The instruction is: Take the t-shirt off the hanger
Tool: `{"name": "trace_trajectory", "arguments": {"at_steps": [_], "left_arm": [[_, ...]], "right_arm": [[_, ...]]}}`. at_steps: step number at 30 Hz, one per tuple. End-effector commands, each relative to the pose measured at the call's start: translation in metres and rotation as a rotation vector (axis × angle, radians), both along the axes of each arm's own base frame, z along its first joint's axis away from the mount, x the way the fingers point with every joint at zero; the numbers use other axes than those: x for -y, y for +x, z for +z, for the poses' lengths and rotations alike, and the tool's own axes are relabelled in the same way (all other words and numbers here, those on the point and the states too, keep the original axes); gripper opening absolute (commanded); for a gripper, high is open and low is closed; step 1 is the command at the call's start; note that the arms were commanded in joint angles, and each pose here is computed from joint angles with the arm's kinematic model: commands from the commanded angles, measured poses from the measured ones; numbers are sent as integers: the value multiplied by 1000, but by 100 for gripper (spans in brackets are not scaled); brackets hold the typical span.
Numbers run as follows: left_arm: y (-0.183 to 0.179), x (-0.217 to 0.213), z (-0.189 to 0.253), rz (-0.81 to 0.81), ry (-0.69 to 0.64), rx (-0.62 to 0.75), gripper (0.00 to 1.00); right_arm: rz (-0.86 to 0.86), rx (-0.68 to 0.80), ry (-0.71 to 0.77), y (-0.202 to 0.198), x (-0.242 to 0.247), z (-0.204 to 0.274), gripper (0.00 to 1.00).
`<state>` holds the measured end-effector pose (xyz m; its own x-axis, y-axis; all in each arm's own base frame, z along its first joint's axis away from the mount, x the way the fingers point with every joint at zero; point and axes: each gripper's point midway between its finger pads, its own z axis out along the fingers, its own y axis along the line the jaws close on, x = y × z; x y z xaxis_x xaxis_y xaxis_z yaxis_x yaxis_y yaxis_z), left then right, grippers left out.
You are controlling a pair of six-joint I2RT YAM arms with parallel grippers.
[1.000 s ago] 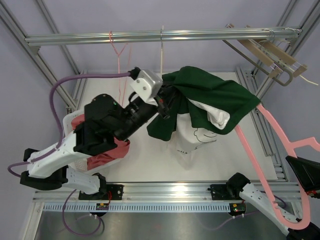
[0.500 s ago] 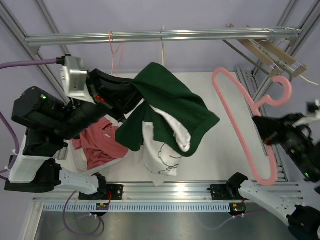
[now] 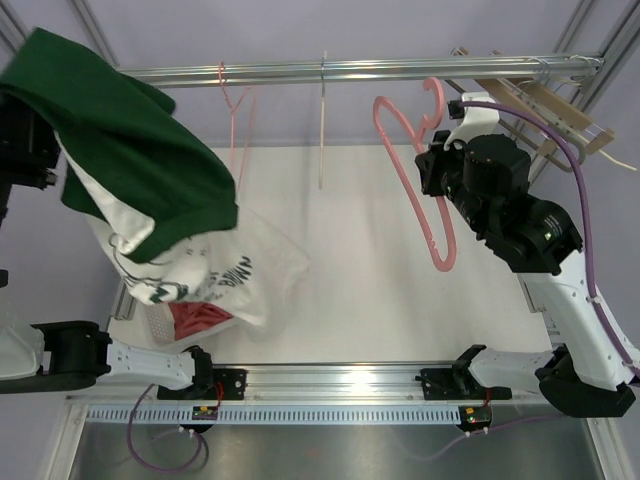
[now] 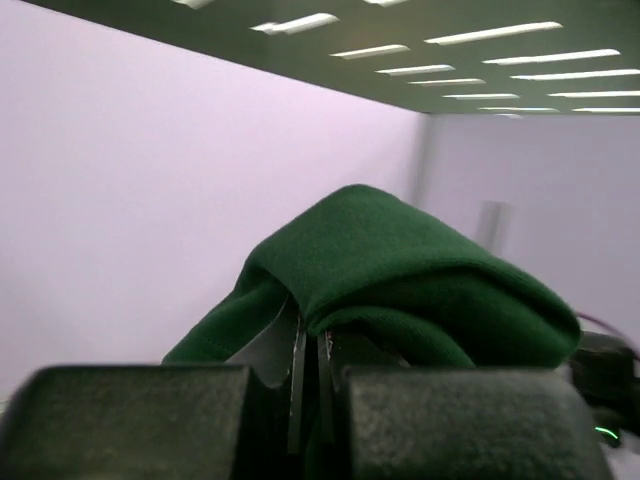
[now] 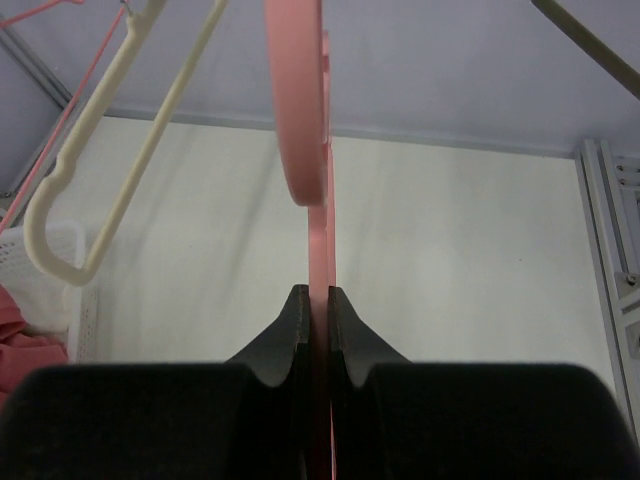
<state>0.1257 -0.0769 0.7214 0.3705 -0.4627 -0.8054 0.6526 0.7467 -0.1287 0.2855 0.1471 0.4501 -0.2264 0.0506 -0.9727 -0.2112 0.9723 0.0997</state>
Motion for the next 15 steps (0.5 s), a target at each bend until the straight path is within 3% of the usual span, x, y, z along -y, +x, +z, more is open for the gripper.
{"name": "trace_trajectory", "arguments": {"at_steps": [1, 2, 3, 4, 9, 15], "left_arm": [[31, -75, 3, 425, 4, -44, 0], [34, -83, -1, 479, 5, -56, 0], [41, -71, -15, 556, 108, -48, 0], [37, -99, -11, 585, 5, -52, 0], [39, -118, -28, 743, 69, -55, 0], [45, -92, -82, 793, 145, -39, 0]], "right_arm": [[24, 151, 81, -1, -3, 52, 0], [27, 152, 81, 2, -6, 52, 0], [28, 155, 80, 3, -6, 54, 0], [31, 156, 78, 5, -9, 54, 0], [19, 147, 30, 23, -18, 51, 0], [7, 102, -12, 52, -31, 34, 0]]}}
